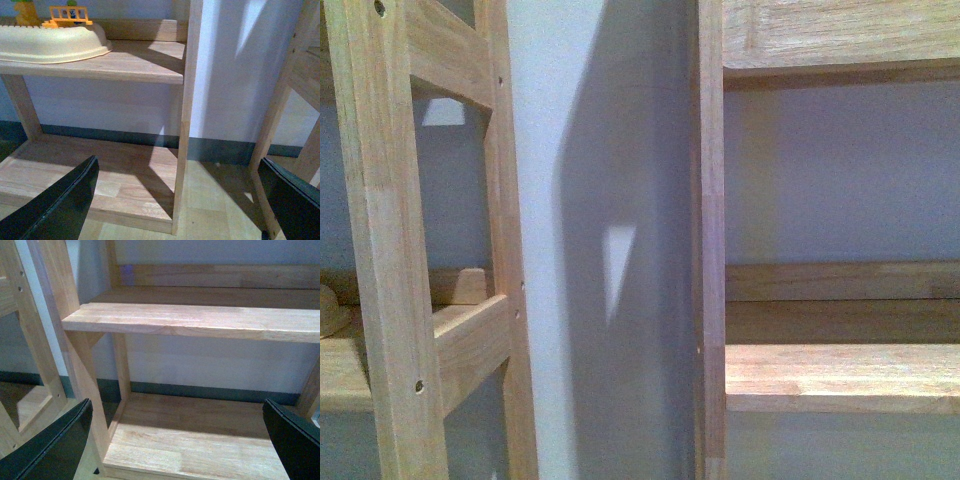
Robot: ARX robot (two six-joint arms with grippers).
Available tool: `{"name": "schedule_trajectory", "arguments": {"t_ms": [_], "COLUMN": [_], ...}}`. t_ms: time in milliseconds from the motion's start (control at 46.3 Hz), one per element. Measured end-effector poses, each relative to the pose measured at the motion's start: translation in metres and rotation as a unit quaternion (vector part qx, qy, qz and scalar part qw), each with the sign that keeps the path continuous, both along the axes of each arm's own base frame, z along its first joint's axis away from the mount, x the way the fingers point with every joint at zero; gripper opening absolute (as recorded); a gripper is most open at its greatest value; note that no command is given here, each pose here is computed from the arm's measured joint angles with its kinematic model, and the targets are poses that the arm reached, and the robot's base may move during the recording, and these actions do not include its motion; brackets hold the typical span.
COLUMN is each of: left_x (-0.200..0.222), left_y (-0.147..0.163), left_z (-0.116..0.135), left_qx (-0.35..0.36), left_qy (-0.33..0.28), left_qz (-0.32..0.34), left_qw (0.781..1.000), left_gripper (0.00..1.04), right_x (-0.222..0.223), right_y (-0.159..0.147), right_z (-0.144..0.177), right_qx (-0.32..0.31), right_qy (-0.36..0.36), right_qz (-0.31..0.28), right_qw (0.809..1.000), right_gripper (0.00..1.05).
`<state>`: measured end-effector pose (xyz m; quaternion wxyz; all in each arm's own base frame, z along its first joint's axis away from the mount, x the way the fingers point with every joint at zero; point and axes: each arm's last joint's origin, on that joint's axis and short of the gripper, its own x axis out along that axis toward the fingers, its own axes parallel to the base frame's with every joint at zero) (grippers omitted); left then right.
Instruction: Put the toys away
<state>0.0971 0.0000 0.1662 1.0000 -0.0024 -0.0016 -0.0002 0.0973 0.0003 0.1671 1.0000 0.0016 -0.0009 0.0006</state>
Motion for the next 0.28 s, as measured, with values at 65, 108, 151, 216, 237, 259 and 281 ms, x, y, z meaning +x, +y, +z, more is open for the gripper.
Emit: {"name": "schedule_trajectory", "arguments": {"t_ms": [65,108,151,216,237,259,281], "left_x": [0.0000,0.0000,0.0000,0.0000,0.0000,0.0000,0.0000], "left_y": [0.0000,0.0000,0.0000,0.0000,0.0000,0.0000,0.0000], "left_z": [0.0000,0.0001,0.0000,0.0000,0.0001,0.0000,0.0000], "left_qx": [0.000,0.000,0.000,0.000,0.000,0.000,0.000], "left_qy": [0.000,0.000,0.000,0.000,0.000,0.000,0.000], "left_qz": [0.000,0.000,0.000,0.000,0.000,0.000,0.000], "left_qw": [1.000,1.000,1.000,1.000,1.000,1.000,1.000], "left_gripper": [0.99,0.99,0.99,0.99,0.99,0.99,0.99], "right_x": [0.0000,0.0000,0.0000,0.0000,0.0000,0.0000,0.0000], "right_y": [0.0000,0.0000,0.0000,0.0000,0.0000,0.0000,0.0000], "right_z": [0.0000,0.0000,0.0000,0.0000,0.0000,0.0000,0.0000], "right_qx": [0.000,0.000,0.000,0.000,0.000,0.000,0.000], "right_qy": [0.000,0.000,0.000,0.000,0.000,0.000,0.000], "right_qz": [0.000,0.000,0.000,0.000,0.000,0.000,0.000], "right_qw": [1.000,1.000,1.000,1.000,1.000,1.000,1.000], "right_gripper": [1.04,1.04,1.04,1.04,1.04,1.04,1.04]}}
